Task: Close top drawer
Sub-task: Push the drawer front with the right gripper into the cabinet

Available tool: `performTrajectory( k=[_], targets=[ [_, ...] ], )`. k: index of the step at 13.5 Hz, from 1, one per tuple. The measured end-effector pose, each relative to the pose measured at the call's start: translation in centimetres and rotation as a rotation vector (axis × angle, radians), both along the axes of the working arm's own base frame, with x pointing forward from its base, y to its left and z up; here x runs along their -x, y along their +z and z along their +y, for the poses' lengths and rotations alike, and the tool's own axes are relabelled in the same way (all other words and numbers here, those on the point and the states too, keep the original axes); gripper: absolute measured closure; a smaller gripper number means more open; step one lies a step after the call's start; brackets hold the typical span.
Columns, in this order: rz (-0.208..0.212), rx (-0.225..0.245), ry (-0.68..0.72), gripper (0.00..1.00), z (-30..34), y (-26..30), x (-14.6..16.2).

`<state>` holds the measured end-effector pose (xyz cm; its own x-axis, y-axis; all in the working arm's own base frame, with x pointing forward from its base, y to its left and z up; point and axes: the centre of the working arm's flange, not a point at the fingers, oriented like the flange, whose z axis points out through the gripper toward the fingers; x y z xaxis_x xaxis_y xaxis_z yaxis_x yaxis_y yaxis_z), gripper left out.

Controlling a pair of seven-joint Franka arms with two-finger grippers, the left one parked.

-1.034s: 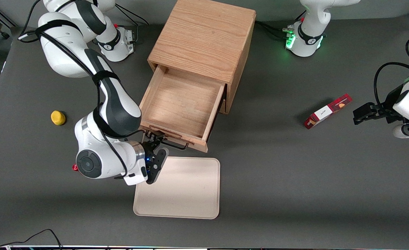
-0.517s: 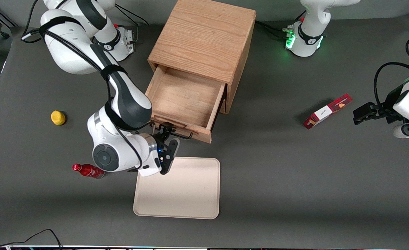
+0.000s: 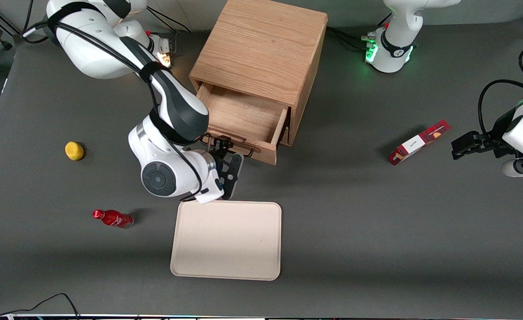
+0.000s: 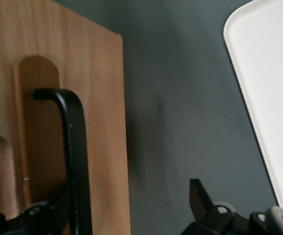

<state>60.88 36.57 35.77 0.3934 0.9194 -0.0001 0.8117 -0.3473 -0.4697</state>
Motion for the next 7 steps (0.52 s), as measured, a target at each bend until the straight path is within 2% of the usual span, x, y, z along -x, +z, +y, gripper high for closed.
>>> performTrajectory(
  k=[3,7],
  targets=[
    [0.014,0.014,0.015,0.00,0.3,-0.6,1.5],
    [0.010,0.012,0.035,0.00,1.7,0.0,3.6]
  ],
)
